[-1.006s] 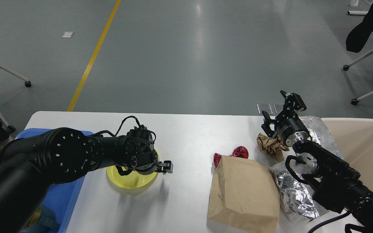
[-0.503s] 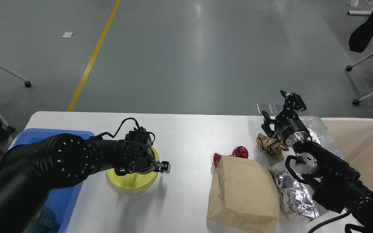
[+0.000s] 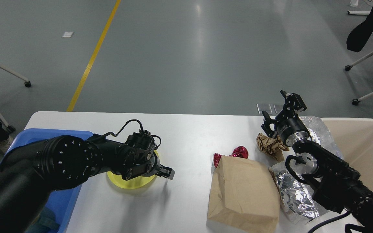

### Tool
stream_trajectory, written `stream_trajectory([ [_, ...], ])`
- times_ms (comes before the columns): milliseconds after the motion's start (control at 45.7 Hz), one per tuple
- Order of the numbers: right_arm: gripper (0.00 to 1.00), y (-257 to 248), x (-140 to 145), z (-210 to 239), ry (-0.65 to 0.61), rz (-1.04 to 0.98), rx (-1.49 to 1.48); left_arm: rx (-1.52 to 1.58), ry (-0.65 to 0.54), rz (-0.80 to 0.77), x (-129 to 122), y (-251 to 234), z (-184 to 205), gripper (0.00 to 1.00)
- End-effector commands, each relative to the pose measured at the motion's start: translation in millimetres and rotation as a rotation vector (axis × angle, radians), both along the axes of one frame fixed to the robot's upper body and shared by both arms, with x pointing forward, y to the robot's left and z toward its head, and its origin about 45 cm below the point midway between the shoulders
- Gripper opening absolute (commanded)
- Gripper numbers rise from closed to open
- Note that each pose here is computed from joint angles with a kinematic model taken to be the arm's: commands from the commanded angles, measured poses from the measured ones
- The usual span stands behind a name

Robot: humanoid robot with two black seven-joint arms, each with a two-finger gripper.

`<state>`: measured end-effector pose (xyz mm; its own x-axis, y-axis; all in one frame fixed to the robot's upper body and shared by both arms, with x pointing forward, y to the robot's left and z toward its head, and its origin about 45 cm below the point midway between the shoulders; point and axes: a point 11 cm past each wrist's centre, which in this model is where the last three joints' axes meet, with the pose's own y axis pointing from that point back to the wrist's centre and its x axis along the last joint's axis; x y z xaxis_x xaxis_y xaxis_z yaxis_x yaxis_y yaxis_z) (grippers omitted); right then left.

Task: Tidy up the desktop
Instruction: 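Move the left gripper to the yellow plate rim and grasp it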

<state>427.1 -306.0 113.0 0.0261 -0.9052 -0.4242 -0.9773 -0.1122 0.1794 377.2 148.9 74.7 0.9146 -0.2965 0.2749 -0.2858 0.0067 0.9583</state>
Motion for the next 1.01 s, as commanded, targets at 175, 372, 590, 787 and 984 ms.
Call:
stream_trajectory([
  [175, 1.00, 0, 0, 0, 0.000, 0.000, -0.001, 0.058, -0.015, -0.079, -2, 5, -5, 0.93],
  [372, 1.00, 0, 0, 0, 0.000, 0.000, -0.001, 0.057, -0.022, -0.085, -4, 6, -9, 0.93],
  [590, 1.00, 0, 0, -1, 0.001, 0.000, -0.001, 0.083, -0.034, -0.122, -4, 8, -10, 0.85],
  [787, 1.00, 0, 0, -1, 0.001, -0.001, 0.000, 0.106, -0.017, -0.117, -6, 11, -11, 0.52],
  [984, 1.00, 0, 0, 0, 0.000, 0.000, -0.001, 0.092, 0.004, -0.107, -10, 8, -12, 0.29],
])
